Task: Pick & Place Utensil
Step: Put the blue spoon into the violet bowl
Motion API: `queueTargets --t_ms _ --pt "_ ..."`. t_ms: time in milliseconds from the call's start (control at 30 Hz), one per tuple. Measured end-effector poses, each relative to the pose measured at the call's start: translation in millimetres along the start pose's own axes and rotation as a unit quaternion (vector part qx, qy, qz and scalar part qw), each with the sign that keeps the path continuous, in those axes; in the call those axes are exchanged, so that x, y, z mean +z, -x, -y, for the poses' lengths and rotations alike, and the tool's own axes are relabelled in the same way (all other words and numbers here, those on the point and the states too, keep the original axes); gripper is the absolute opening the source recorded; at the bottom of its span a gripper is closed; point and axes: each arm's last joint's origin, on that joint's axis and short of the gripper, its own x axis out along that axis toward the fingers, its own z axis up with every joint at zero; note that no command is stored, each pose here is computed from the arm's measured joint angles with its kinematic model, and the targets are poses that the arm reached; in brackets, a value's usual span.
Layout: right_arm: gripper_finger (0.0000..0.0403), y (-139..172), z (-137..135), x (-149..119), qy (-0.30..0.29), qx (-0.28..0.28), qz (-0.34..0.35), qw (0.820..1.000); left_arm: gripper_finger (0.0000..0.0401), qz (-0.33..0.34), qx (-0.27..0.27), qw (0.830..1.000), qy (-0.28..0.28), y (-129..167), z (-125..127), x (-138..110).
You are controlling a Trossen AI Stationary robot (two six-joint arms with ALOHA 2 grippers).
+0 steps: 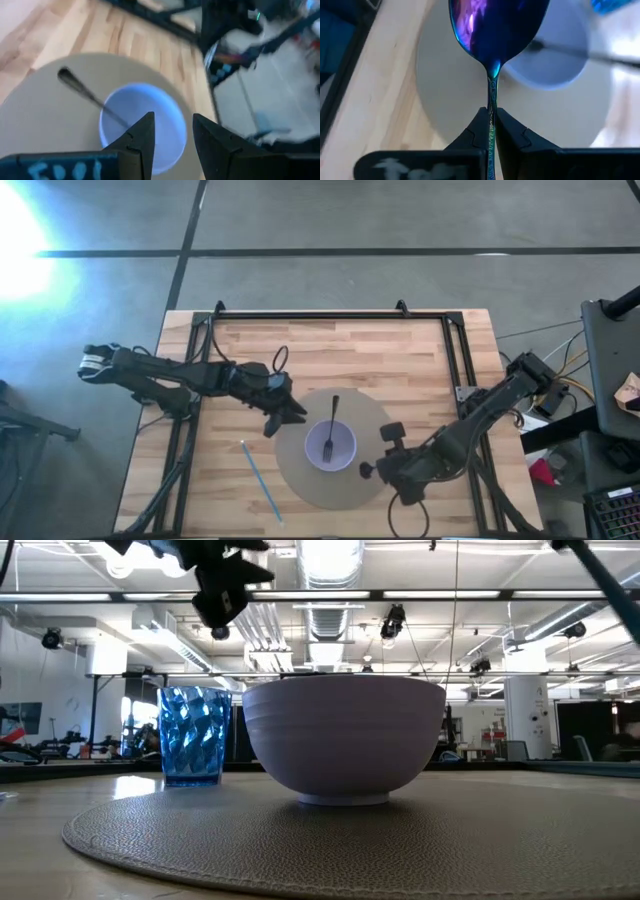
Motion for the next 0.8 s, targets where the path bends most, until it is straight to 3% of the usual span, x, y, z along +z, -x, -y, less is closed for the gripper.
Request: queueTargets --t_ms 233,567,800 --pt "0.0012 7.6 22.7 24.1 0.065 -0.026 0.001 0.998 0.0124 0.093 -0.014 0.993 0.067 1.9 6.1 16.1" --pt "0.0012 9.0 66.0 29.6 0.120 -0.091 -0.054 0.987 0.0122 0.104 -0.018 0.991 0.082 4.8 8.3 24.1" --pt "0.0011 0.1 91.1 26.7 0.158 -0.166 -0.111 0.967 0.0112 0.107 0.002 0.990 0.090 4.0 4.1 22.8"
